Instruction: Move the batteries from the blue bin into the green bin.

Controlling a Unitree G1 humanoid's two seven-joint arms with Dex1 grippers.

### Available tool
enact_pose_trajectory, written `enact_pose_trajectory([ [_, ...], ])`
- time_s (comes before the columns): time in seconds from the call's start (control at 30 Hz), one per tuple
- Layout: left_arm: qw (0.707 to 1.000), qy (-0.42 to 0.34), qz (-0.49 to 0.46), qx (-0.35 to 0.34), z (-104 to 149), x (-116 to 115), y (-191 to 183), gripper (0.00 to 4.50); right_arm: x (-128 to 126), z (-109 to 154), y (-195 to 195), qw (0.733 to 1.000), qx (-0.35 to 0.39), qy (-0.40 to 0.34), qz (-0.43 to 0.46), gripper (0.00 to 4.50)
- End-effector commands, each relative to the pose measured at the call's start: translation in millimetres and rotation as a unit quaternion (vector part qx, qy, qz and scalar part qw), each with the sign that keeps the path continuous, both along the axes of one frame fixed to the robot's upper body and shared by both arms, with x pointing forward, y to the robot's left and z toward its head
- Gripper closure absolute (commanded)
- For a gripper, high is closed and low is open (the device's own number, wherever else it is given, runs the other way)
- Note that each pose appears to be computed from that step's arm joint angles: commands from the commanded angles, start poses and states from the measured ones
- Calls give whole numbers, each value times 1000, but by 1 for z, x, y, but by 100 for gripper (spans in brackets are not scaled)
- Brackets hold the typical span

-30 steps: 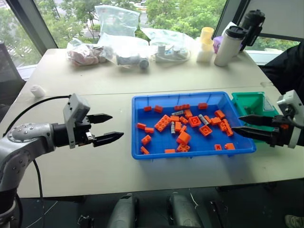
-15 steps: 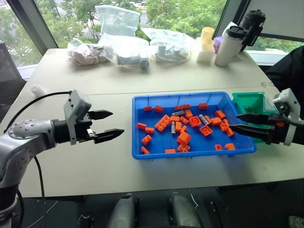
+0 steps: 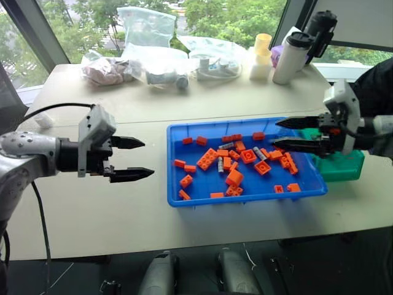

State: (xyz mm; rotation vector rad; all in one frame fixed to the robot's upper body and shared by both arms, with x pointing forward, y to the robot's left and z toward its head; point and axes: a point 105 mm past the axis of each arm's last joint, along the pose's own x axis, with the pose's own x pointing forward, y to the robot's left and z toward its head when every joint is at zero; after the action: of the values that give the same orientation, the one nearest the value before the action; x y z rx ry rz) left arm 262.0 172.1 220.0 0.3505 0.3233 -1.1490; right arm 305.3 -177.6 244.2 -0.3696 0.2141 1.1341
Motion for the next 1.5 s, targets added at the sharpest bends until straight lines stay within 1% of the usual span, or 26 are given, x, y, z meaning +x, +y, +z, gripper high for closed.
enact_pose_trajectory([
  [0.03,999,-35,-14,19,7,4,1,0,16,-10,32,994,-57,-11,93,66],
  [0.1,999,-31,-28,24,4,1,0,0,29,-17,50,986,-89,-24,137,2],
  [0.17,998,-21,-47,37,-4,-3,-2,0,38,-22,63,980,-109,-31,164,2],
  [0.2,998,-21,-48,40,-7,-3,-2,0,40,-26,69,976,-115,-22,184,2],
  [0.3,998,-20,-53,34,-7,-7,-5,0,45,-40,85,961,-148,-3,233,2],
  [0.5,999,-22,-43,20,-10,-14,-12,0,51,-66,92,934,-222,18,281,2],
  [0.63,999,-20,-27,12,-11,-18,-12,0,58,-74,110,923,-237,9,303,2],
  [0.77,1000,-18,-16,12,-13,-21,-11,0,63,-80,117,912,-263,-4,316,2],
  [0.9,1000,-21,-9,5,-13,-21,-13,0,66,-82,124,909,-270,-9,318,2],
  [1.0,1000,-21,-8,-2,-14,-23,-18,0,70,-90,128,903,-293,-22,313,2],
  [1.17,1000,-23,-5,-12,-15,-21,-23,0,79,-101,138,898,-323,-64,290,2],
  [1.2,1000,-24,-5,-13,-15,-20,-24,0,80,-103,138,897,-329,-69,288,54],
  [1.23,1000,-24,-5,-14,-15,-20,-25,0,80,-102,139,897,-328,-67,289,90],
  [1.27,1000,-25,-4,-15,-15,-20,-25,0,80,-102,139,897,-327,-64,290,137],
  [1.33,1000,-25,-4,-16,-15,-20,-25,0,79,-99,141,897,-322,-65,294,257],
  [1.37,1000,-26,-3,-17,-15,-19,-26,0,79,-95,144,900,-314,-68,295,288],
  [1.4,1000,-26,-3,-17,-15,-19,-26,0,79,-93,146,902,-308,-71,296,338],
  [1.5,999,-27,-3,-20,-15,-17,-27,0,80,-76,153,914,-272,-80,290,343],
])
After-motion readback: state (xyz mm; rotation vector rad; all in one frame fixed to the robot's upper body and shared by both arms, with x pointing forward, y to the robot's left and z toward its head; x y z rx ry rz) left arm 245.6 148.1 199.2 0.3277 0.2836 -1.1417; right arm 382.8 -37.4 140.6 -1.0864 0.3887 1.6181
